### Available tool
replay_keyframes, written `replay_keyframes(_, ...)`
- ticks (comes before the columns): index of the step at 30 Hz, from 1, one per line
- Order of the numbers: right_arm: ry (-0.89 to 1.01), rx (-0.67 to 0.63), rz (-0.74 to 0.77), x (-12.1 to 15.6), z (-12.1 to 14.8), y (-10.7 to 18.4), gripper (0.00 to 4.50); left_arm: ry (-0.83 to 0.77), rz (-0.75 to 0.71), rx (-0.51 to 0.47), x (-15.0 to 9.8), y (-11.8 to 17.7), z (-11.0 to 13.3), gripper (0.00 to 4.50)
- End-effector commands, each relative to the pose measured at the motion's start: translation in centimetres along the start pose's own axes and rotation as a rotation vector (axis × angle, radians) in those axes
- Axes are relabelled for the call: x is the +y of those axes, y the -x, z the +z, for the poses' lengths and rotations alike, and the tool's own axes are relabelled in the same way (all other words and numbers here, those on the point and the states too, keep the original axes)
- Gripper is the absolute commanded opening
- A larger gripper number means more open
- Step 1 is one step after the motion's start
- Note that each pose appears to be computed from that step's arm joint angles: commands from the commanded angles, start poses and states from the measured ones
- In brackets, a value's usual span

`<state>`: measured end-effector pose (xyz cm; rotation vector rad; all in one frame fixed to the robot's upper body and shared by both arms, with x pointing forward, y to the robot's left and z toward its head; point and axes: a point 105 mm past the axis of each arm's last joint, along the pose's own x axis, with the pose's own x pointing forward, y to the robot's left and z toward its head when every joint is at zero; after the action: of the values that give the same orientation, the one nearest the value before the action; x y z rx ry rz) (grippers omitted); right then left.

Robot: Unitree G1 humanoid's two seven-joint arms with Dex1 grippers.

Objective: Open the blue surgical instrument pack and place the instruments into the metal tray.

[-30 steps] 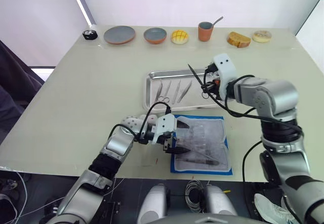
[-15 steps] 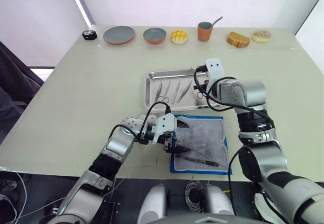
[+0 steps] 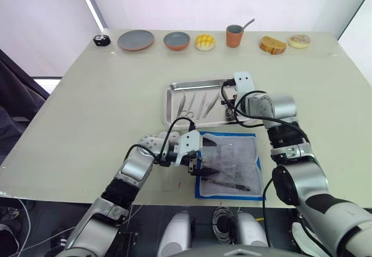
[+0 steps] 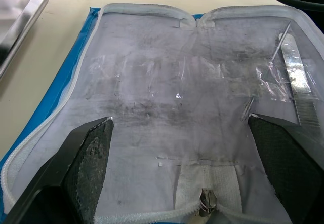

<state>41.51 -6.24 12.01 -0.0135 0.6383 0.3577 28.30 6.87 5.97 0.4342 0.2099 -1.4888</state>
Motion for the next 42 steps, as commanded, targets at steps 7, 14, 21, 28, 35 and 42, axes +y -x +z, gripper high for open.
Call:
replay_keyframes(7,0.076,-0.213,0.100,1.6,3.7,2.6,3.03,0.111,0.013,0.109,-0.7,0.1,-3.3,4.50)
replay_keyframes(14,0.210,-0.641,0.492,4.1,3.6,11.0,3.03,0.113,0.020,0.109,-0.8,0.4,-3.4,4.50)
replay_keyframes(21,0.308,-0.538,0.673,2.1,-2.9,15.1,3.03,0.109,0.014,0.114,-0.7,0.6,-3.6,4.50)
replay_keyframes(28,0.426,-0.370,0.721,-0.7,-8.6,19.3,3.03,0.106,-0.014,0.113,-0.9,1.0,-3.7,4.50)
replay_keyframes(35,0.467,-0.236,0.660,-3.5,-11.7,22.8,3.03,0.103,-0.030,0.119,-0.9,1.5,-3.9,4.50)
replay_keyframes(42,0.487,-0.169,0.620,-5.0,-13.2,24.8,3.03,0.099,-0.041,0.120,-0.9,1.7,-3.9,4.50)
